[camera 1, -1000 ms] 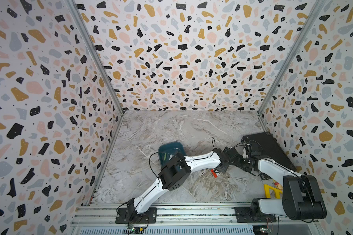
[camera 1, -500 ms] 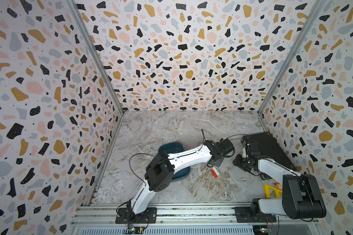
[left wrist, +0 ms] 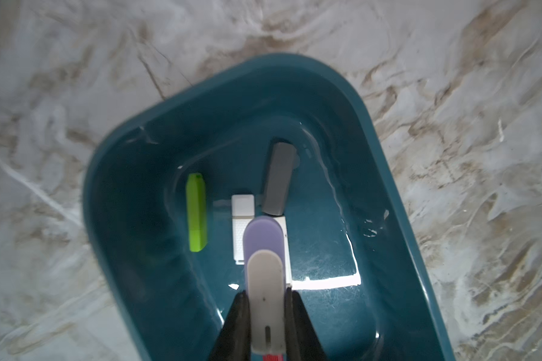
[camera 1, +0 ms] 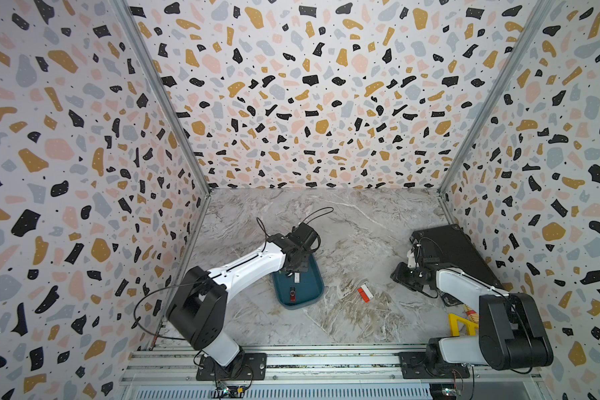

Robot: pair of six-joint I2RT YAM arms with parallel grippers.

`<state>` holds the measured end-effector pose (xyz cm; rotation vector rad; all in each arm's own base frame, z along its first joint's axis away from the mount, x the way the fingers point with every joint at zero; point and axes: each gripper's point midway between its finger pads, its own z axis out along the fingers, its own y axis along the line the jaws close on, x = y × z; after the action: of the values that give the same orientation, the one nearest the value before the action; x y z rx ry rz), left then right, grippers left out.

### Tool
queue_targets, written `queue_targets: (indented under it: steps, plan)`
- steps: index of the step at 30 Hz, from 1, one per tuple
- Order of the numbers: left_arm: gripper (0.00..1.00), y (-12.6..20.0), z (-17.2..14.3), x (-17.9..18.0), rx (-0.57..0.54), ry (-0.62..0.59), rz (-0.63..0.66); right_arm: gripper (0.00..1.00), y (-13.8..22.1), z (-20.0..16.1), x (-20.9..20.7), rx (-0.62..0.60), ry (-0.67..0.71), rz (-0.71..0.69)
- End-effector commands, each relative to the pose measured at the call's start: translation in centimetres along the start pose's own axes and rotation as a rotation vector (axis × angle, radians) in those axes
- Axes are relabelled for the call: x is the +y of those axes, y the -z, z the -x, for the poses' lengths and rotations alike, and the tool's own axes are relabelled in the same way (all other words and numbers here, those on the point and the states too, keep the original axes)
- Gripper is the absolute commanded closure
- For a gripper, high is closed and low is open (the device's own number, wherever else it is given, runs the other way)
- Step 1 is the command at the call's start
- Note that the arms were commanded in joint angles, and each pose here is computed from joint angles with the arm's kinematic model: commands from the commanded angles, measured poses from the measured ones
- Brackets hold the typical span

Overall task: Put the usb flash drive into the storage box
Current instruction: Place the USB flash in the storage box.

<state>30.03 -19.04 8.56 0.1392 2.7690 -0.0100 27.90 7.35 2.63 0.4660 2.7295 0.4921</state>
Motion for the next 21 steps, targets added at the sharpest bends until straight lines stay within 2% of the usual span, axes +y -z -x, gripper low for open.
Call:
queue_targets:
  steps: [1,6,11,16,21]
  plan:
    - [0.88,-1.5,0.6,-2.2,-0.001,0.034,-0.088,0.56,0.6,-0.8,0.9,0.048,0.084,-0.023]
    - [0.86,-3.3,-0.1,-2.3,0.024,0.041,-0.077,0.55,1.4,-2.1,1.7,0.061,0.161,-0.021]
    - [0.66,-3.1,-0.2,-3.0,0.042,0.044,-0.114,0.53,1.8,-4.5,3.9,0.103,0.293,0.005]
    - [0.4,2.4,2.0,-2.4,-0.057,0.033,-0.148,0.5,1.8,-6.4,6.0,0.121,0.43,0.022]
    - [0.37,7.3,2.6,-0.9,-0.13,0.005,-0.156,0.5,1.0,-7.3,7.2,0.162,0.526,-0.007]
